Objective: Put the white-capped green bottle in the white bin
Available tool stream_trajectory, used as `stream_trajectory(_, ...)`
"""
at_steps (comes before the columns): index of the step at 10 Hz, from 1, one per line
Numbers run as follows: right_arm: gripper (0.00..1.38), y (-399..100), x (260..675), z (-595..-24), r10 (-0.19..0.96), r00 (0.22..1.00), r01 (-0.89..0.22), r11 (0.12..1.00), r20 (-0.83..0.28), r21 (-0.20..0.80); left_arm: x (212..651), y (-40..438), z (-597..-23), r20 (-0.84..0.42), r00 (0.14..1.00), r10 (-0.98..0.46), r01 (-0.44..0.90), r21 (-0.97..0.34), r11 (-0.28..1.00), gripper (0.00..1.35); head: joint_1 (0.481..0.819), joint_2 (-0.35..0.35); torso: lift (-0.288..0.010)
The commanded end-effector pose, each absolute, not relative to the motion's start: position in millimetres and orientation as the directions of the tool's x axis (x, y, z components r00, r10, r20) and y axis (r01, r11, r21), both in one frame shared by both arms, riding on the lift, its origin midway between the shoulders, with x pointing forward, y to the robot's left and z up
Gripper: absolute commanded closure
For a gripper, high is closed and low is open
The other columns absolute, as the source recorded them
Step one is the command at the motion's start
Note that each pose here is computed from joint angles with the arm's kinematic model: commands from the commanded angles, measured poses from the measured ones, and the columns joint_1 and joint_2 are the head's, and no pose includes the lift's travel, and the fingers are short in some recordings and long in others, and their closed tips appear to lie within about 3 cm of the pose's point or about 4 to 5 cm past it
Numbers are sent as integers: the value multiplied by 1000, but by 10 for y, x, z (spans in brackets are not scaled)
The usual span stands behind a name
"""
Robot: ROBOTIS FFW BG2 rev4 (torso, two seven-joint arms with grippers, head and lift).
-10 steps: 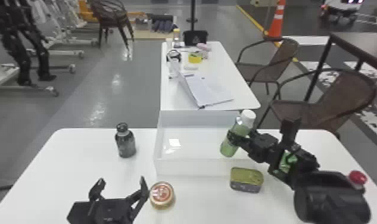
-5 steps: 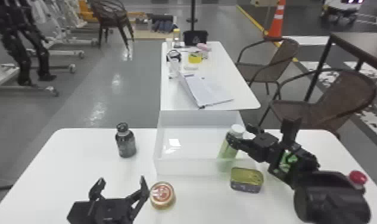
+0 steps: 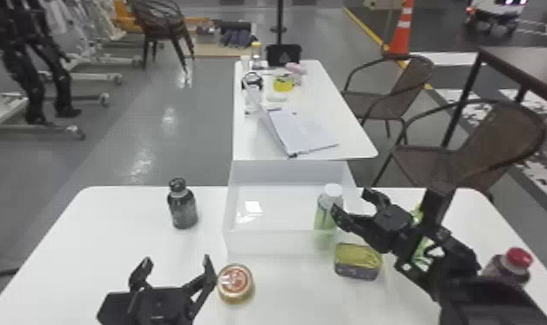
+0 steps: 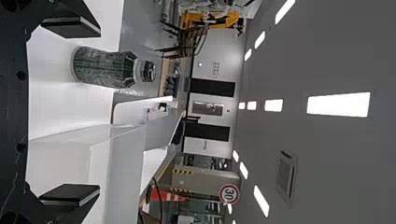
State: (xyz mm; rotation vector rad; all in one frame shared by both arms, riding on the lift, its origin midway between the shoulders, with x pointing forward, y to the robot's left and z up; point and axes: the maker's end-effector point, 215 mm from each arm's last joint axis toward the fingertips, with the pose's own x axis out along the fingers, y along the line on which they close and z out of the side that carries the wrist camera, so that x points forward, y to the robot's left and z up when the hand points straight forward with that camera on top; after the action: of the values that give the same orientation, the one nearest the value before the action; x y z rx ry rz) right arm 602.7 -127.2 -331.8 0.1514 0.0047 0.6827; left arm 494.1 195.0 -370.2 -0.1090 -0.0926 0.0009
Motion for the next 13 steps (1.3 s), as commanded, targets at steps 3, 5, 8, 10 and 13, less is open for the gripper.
stream_trajectory(3,228,-1446,5415,-3252,583,811,-584,800,52,140,4939,1946,-3694,95,995,6,5,-110,994,125,549,0,-100)
stream_trajectory(5,228,-1654,5167,-3374,503,863,-503,850,42,157,4936,1958,-3697,97,995,8,3,-112,994,125,549,0,-100)
stream_trajectory(8,226,-1910,4929,-3595,422,906,-414,892,-8,183,4923,1966,-3684,103,995,10,2,-109,994,125,549,0,-100)
stream_trajectory(10,226,-1926,4806,-3682,418,908,-407,898,-38,166,4789,2038,-3744,97,995,32,-22,-108,994,125,549,0,-100)
stream_trajectory(13,226,-2159,4571,-3984,334,937,-318,937,-101,147,4785,2054,-3749,95,994,44,-33,-114,993,125,549,0,-100)
